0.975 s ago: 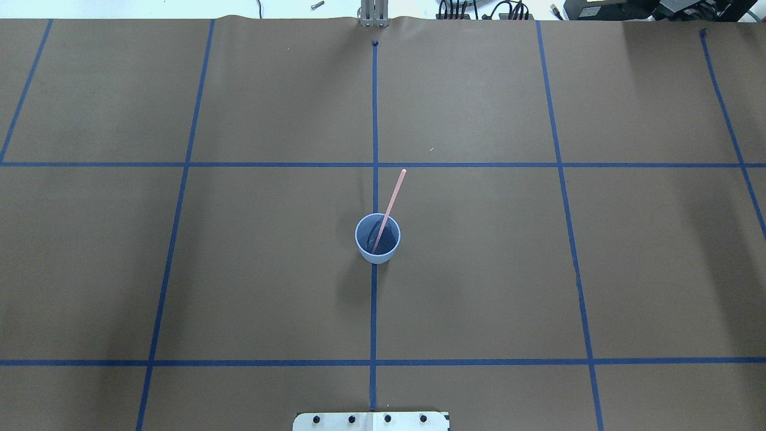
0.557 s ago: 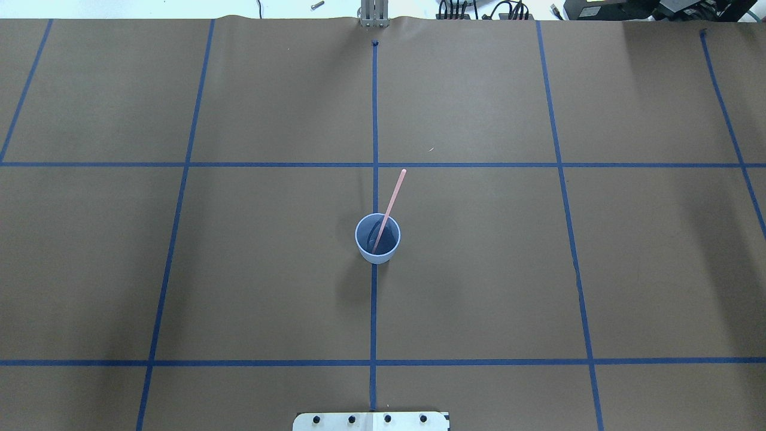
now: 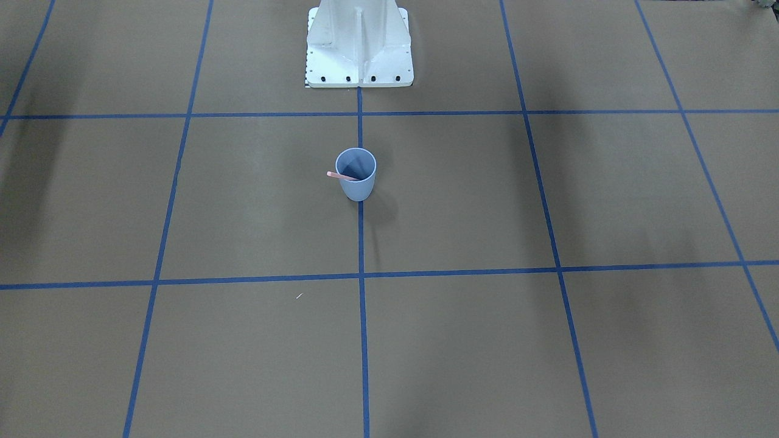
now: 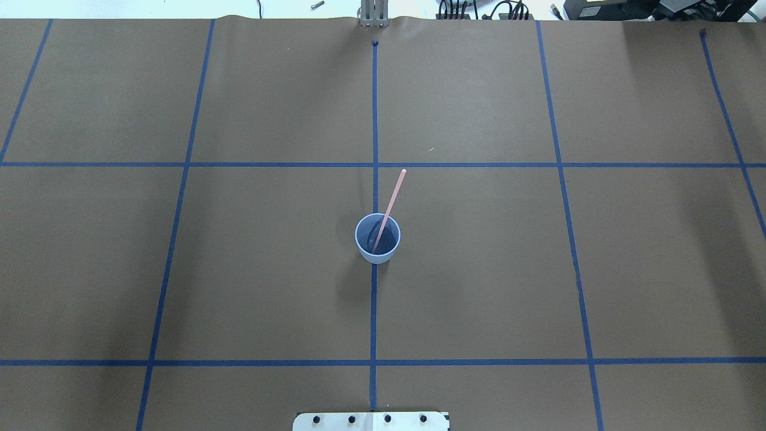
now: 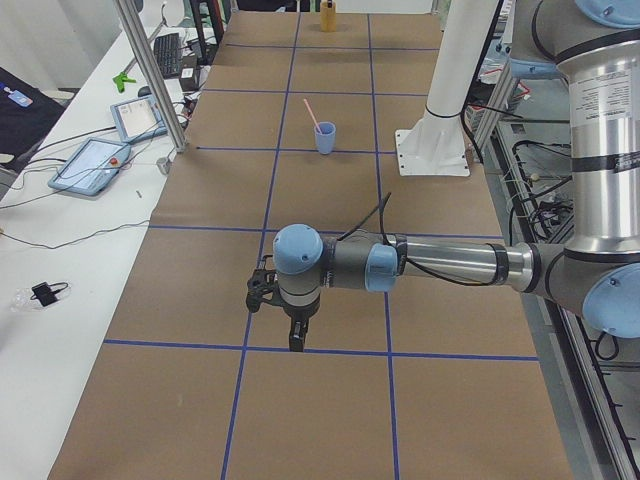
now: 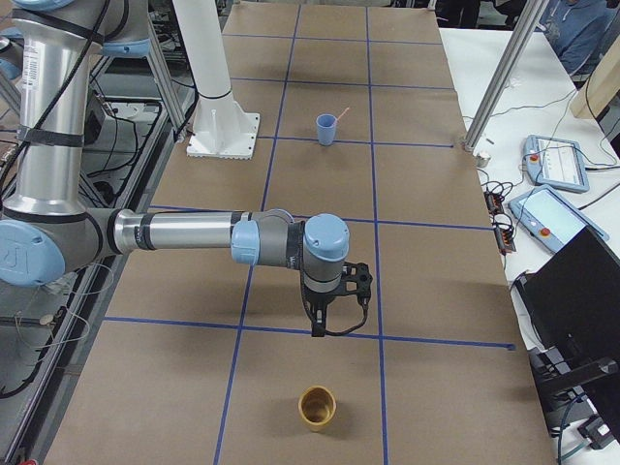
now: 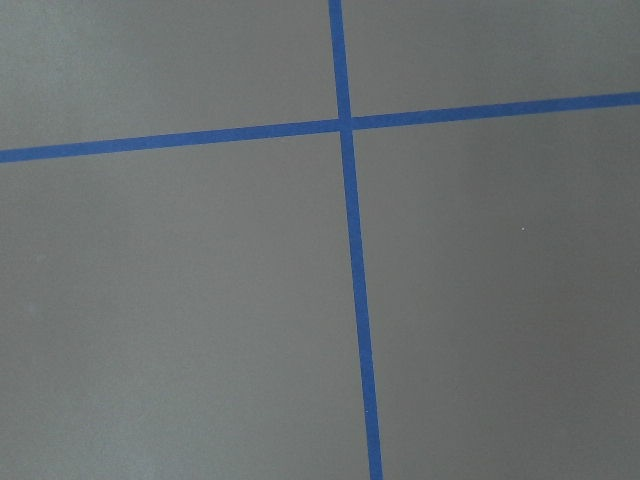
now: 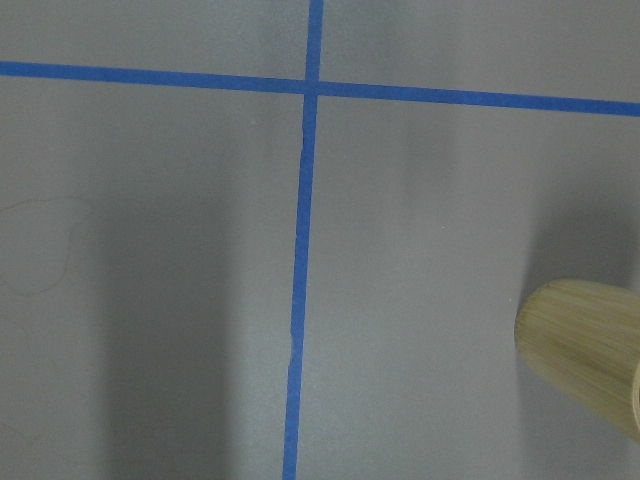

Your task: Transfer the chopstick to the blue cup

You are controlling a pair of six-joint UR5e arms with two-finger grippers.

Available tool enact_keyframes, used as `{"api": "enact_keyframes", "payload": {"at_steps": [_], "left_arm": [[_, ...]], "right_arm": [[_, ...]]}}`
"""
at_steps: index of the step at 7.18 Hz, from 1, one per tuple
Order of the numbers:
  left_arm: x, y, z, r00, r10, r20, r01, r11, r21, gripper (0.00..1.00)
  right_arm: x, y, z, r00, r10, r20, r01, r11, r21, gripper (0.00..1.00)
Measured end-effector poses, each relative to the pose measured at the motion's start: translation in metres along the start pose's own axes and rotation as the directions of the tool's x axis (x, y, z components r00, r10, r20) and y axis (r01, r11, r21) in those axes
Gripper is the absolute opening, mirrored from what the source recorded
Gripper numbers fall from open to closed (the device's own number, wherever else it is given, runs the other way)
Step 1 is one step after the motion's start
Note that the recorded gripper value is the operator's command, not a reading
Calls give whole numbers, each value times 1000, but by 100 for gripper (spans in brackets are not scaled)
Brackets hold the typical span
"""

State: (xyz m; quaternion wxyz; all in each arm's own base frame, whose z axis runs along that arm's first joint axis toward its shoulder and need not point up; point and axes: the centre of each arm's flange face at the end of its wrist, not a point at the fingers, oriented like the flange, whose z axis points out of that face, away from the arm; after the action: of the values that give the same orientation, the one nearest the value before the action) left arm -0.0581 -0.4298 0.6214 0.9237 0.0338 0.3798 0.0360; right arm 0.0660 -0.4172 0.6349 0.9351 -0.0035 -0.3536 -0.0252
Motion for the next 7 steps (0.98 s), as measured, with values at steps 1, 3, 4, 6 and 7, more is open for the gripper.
{"api": "enact_keyframes", "payload": {"at_steps": [1,3,4,6,7], "left_arm": [[0,1,0,1000,1,0,-1,1000,1,99],[1,2,-2,1000,2,0,-2,1000,3,99],[1,2,-2,1000,1,0,-1,1000,3,99],[1,2,-1,1000,0,0,0,1000,1,99],[2,1,-2,1000,2,-2,-2,1000,2,99]], "right_arm": [[0,0,0,1000,1,0,-1,1000,0,100],[0,0,0,1000,2,0,-2,1000,0,100],[0,0,0,1000,2,0,-2,1000,0,100],[1,0,1,1000,4,0,-4,1000,-2,100],[1,0,1,1000,5,0,-5,1000,-3,100]]}}
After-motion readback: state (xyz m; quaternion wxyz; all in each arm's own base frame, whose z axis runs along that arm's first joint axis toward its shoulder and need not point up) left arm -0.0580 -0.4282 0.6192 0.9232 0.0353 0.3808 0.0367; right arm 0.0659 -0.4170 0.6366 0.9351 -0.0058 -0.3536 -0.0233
